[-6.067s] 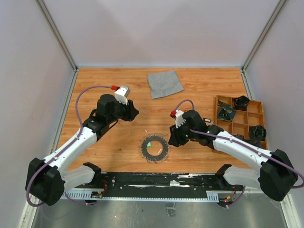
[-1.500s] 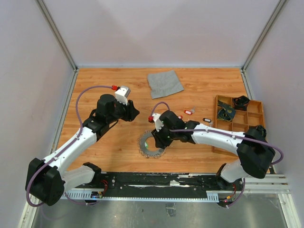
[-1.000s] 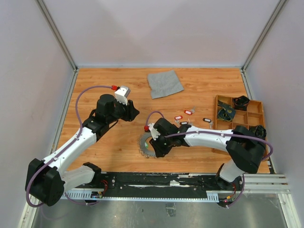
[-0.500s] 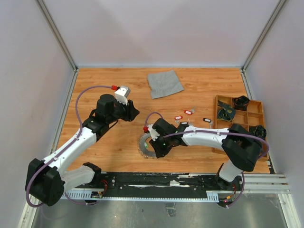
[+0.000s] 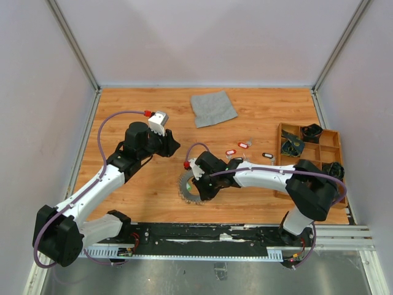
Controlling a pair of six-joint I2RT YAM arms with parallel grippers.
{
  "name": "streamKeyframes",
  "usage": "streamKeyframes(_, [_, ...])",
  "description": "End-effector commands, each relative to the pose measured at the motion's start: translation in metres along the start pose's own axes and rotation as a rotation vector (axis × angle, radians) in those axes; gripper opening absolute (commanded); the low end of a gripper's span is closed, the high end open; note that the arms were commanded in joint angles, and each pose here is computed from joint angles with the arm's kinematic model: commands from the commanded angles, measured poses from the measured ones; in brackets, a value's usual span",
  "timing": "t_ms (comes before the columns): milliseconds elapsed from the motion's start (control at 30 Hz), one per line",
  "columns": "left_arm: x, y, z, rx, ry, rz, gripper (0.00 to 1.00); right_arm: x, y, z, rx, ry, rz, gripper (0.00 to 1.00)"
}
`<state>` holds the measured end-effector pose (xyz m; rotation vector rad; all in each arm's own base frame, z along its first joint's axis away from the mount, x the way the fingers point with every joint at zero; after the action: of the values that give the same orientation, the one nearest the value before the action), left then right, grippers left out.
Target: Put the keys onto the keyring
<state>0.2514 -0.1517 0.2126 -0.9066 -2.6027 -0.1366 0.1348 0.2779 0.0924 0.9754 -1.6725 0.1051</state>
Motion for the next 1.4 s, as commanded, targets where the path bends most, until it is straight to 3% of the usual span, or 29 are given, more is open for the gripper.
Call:
streamKeyframes(0, [0.004,0.003,-0.018,-0.02,-0.069,-0.009,0.43,0.007,0.004,-0.005,0.018,-0.022,0.039,0.05])
streamKeyframes(200, [0.004,0.003,-0.018,-0.02,-0.069,-0.008,0.43,0.015,-0.005,0.005,0.034,0.017,0.108,0.01])
streamKeyframes(500, [0.004,0.003,-0.018,-0.02,-0.07,-0.007,0.43,0.026,-0.017,0.007,0.049,0.026,0.215,0.04])
streamKeyframes(667, [0.004,0.003,-0.019,-0.02,-0.071,-0.009,0.43,0.034,-0.004,-0.01,0.037,-0.076,0.161,0.3])
streamKeyframes(767, [0.004,0.004,-0.019,-0.021,-0.069,-0.02,0.43,0.031,0.01,-0.023,-0.018,-0.16,0.063,0.38])
streamKeyframes(1067, [0.007,0.009,-0.02,-0.018,-0.072,-0.066,0.42,0.017,0.035,-0.044,-0.209,-0.27,-0.004,0.55])
streamKeyframes(1367, [0.008,0.008,-0.021,-0.018,-0.075,-0.065,0.42,-0.004,0.037,-0.028,-0.197,-0.172,0.085,0.55])
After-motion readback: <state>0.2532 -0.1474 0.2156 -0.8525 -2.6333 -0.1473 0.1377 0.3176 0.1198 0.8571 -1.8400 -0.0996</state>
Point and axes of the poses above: each gripper's point midway between its finger pads, its own x axis back along the fingers, its own y axis along the line the jaws close on, z = x × y, the point moved 7 cm from there along x, back along the fingers, and after that the axes turned 14 degrees about -x, right-handed, at the moved point
